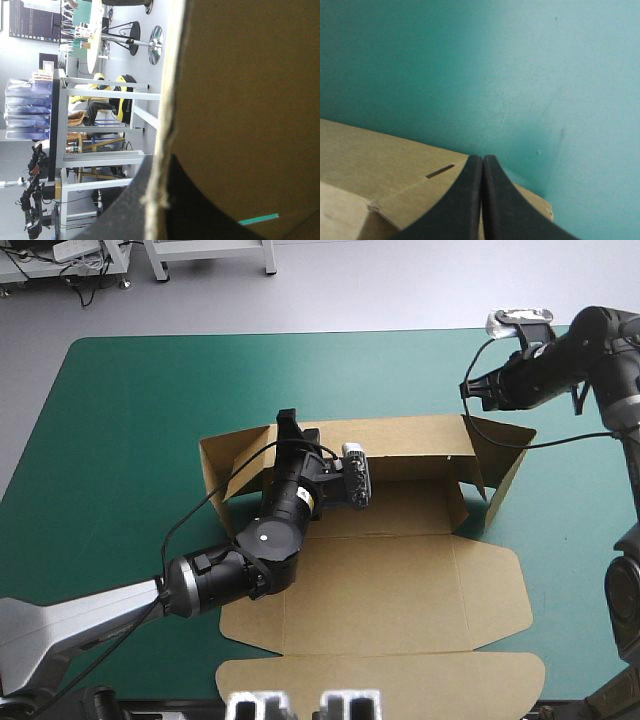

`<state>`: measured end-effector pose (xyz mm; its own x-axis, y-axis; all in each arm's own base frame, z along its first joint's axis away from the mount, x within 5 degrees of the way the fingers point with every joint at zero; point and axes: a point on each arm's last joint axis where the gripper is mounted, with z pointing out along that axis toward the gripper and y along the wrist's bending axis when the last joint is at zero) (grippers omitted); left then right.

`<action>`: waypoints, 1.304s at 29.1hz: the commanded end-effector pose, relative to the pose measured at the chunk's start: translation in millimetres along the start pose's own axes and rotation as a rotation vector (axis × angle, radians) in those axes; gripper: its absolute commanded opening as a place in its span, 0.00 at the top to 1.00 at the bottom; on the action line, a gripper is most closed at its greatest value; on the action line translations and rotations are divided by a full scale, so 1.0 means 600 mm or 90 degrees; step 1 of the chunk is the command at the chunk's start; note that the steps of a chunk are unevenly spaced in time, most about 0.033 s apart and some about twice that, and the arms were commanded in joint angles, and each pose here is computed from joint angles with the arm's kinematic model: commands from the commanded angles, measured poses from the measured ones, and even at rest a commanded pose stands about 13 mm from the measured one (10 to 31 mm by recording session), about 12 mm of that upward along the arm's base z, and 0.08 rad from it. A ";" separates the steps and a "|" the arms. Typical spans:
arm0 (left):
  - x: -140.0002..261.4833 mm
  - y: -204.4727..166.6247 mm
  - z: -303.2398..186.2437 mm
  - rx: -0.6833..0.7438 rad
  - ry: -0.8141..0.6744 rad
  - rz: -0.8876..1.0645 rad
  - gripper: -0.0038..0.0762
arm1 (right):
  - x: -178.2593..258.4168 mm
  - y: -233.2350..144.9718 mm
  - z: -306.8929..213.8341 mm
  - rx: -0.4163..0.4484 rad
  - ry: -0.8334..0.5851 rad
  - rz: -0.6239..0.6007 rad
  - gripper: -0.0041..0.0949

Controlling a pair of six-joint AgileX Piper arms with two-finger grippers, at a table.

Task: Fold the box

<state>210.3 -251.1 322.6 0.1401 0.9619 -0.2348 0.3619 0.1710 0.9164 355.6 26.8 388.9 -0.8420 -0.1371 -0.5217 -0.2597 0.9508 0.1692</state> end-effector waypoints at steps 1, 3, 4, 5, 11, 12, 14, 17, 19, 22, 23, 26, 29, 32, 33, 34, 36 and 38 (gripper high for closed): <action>-0.001 0.038 -0.022 -0.055 -0.019 -0.015 0.96 | 0.021 -0.007 -0.052 -0.020 -0.042 -0.004 0.98; -0.001 0.038 -0.022 -0.055 -0.019 -0.015 0.96 | 0.042 -0.019 -0.051 -0.019 -0.027 -0.003 0.98; -0.002 0.038 -0.022 -0.055 -0.020 -0.017 0.96 | 0.057 -0.025 -0.054 -0.022 -0.023 -0.004 0.98; -0.003 0.038 -0.022 -0.053 -0.024 -0.018 0.96 | 0.065 -0.027 -0.053 -0.031 -0.020 -0.003 0.98; -0.008 0.032 -0.019 -0.040 -0.041 -0.017 0.96 | 0.103 -0.036 -0.061 -0.102 -0.052 -0.014 0.98; -0.009 0.030 -0.018 -0.038 -0.042 -0.015 0.96 | 0.111 -0.036 -0.053 -0.105 -0.042 -0.015 0.98; -0.012 0.023 -0.012 -0.031 -0.038 -0.009 0.96 | 0.127 -0.037 -0.037 -0.110 -0.040 -0.026 0.98; -0.014 0.009 -0.001 -0.018 -0.024 -0.002 0.96 | 0.149 -0.028 -0.024 -0.128 -0.077 -0.033 0.98; -0.016 -0.002 0.008 -0.011 -0.013 0.006 0.96 | 0.163 -0.025 -0.022 -0.119 -0.090 -0.040 0.98; -0.017 -0.014 0.018 -0.004 0.000 0.018 0.96 | 0.179 -0.020 -0.024 -0.113 -0.083 -0.051 0.98; -0.018 -0.017 0.020 -0.002 0.001 0.021 0.96 | 0.183 -0.018 -0.024 -0.113 -0.083 -0.054 0.98; -0.019 -0.022 0.023 0.002 0.003 0.025 0.96 | 0.197 -0.013 -0.020 -0.116 -0.102 -0.062 0.98; -0.019 -0.022 0.023 0.002 0.003 0.025 0.96 | 0.210 -0.010 -0.014 -0.103 -0.155 -0.064 0.98; -0.019 -0.022 0.023 0.002 0.003 0.025 0.96 | 0.226 -0.006 -0.002 -0.109 -0.188 -0.085 0.98; -0.019 -0.022 0.023 0.001 0.003 0.026 0.96 | 0.231 -0.005 0.003 -0.112 -0.185 -0.094 0.98; -0.020 -0.021 0.023 -0.001 0.002 0.029 0.96 | 0.237 -0.004 0.008 -0.116 -0.181 -0.113 0.98; -0.021 -0.020 0.023 -0.008 -0.002 0.036 0.96 | 0.245 -0.003 0.014 -0.122 -0.167 -0.131 0.97; -0.022 -0.017 0.023 -0.020 -0.007 0.033 0.96 | 0.250 -0.004 0.017 -0.119 -0.153 -0.140 0.94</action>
<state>220.5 -267.9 295.9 0.1531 0.9797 -0.1295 0.3532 0.0681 0.9331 237.2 6.2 289.4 -0.6782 -0.2365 -0.6958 -0.5017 0.8408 0.2032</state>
